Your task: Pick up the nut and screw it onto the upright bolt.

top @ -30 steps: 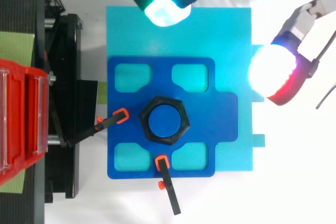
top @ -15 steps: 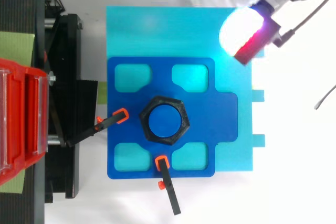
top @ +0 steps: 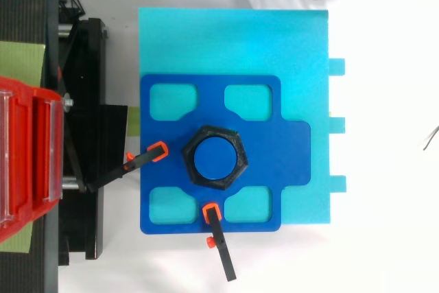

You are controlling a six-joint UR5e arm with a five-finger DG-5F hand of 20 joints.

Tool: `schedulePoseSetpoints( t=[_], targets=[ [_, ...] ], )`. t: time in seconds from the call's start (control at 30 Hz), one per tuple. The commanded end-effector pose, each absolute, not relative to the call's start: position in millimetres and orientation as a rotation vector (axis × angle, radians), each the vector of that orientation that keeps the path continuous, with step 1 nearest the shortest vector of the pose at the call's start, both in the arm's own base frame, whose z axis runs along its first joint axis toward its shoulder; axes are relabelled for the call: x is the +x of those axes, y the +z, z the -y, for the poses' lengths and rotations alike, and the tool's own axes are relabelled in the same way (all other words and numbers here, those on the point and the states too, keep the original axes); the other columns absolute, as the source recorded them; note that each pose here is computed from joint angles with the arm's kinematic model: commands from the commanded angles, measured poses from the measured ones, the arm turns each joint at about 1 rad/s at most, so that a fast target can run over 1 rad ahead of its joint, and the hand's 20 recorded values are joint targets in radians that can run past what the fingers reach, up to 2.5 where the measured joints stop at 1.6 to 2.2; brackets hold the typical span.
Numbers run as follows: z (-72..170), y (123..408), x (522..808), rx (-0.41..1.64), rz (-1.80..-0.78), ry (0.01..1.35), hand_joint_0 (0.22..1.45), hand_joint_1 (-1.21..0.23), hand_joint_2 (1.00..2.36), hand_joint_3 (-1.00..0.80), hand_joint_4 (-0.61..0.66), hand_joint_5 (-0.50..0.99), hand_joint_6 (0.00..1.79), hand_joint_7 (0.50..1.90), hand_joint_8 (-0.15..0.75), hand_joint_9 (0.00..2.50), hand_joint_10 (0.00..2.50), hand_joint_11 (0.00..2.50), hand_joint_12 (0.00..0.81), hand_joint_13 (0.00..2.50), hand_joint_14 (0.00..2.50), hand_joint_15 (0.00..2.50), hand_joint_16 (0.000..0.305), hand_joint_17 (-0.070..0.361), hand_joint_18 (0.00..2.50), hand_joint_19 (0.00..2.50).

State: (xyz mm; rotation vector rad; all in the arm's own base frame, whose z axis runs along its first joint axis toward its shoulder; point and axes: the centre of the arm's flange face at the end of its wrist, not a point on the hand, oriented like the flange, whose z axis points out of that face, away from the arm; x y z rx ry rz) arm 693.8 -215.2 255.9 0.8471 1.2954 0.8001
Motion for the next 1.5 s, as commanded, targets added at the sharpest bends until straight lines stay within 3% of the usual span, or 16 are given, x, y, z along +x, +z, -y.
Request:
schedulePoseSetpoints(
  t=[0.0,0.07,0.57,0.8,0.9,0.97,1.07,1.17,1.23,1.47],
  targets=[
    [213.4,254.2,693.0,0.922,-1.276,0.872,0.46,-0.37,1.00,-0.50,0.13,-0.23,0.50,0.67,0.245,0.10,0.00,0.00,0.392,0.00,0.00,0.00,0.054,0.123,0.00,0.00],
    [211.5,252.1,691.5,0.934,-1.295,0.876,0.45,-0.34,1.00,-0.50,0.11,-0.24,0.50,0.68,0.231,0.00,0.00,0.00,0.385,0.00,0.00,0.00,0.054,0.121,0.00,0.00],
    [211.8,251.5,690.9,0.932,-1.302,0.863,0.46,-0.36,1.00,-0.50,0.11,-0.24,0.50,0.78,0.199,0.00,0.00,0.00,0.363,0.00,0.00,0.00,0.052,0.117,0.00,0.00],
    [211.8,251.5,690.9,0.932,-1.302,0.863,0.47,-0.40,1.00,-0.50,0.10,-0.23,0.50,0.72,0.186,0.00,0.00,0.00,0.354,0.00,0.00,0.00,0.052,0.116,0.00,0.00],
    [211.7,250.8,690.5,0.933,-1.303,0.863,0.47,-0.40,1.00,-0.50,0.11,-0.24,0.50,0.79,0.182,0.00,0.00,0.00,0.348,0.00,0.00,0.00,0.050,0.113,0.00,0.00],
    [211.8,251.5,690.9,0.932,-1.302,0.863,0.47,-0.42,1.00,-0.50,0.10,-0.23,0.50,0.72,0.179,0.00,0.00,0.00,0.348,0.00,0.00,0.00,0.050,0.113,0.00,0.00],
    [211.7,250.8,690.5,0.933,-1.303,0.863,0.47,-0.43,1.00,-0.50,0.10,-0.24,0.50,0.76,0.182,0.00,0.00,0.00,0.345,0.00,0.00,0.00,0.049,0.110,0.00,0.00],
    [211.7,250.8,690.5,0.933,-1.303,0.863,0.47,-0.44,1.00,-0.50,0.09,-0.24,0.50,0.70,0.182,0.00,0.00,0.00,0.346,0.00,0.00,0.00,0.050,0.112,0.00,0.00],
    [211.7,250.8,690.5,0.933,-1.303,0.863,0.47,-0.44,1.00,-0.50,0.09,-0.24,0.50,0.76,0.179,0.00,0.00,0.00,0.345,0.00,0.00,0.00,0.049,0.111,0.00,0.00],
    [212.1,251.5,690.8,0.934,-1.300,0.861,0.47,-0.44,1.00,-0.50,0.09,-0.25,0.50,0.74,0.183,0.00,0.00,0.00,0.350,0.00,0.00,0.00,0.050,0.112,0.00,0.00]
  ],
)
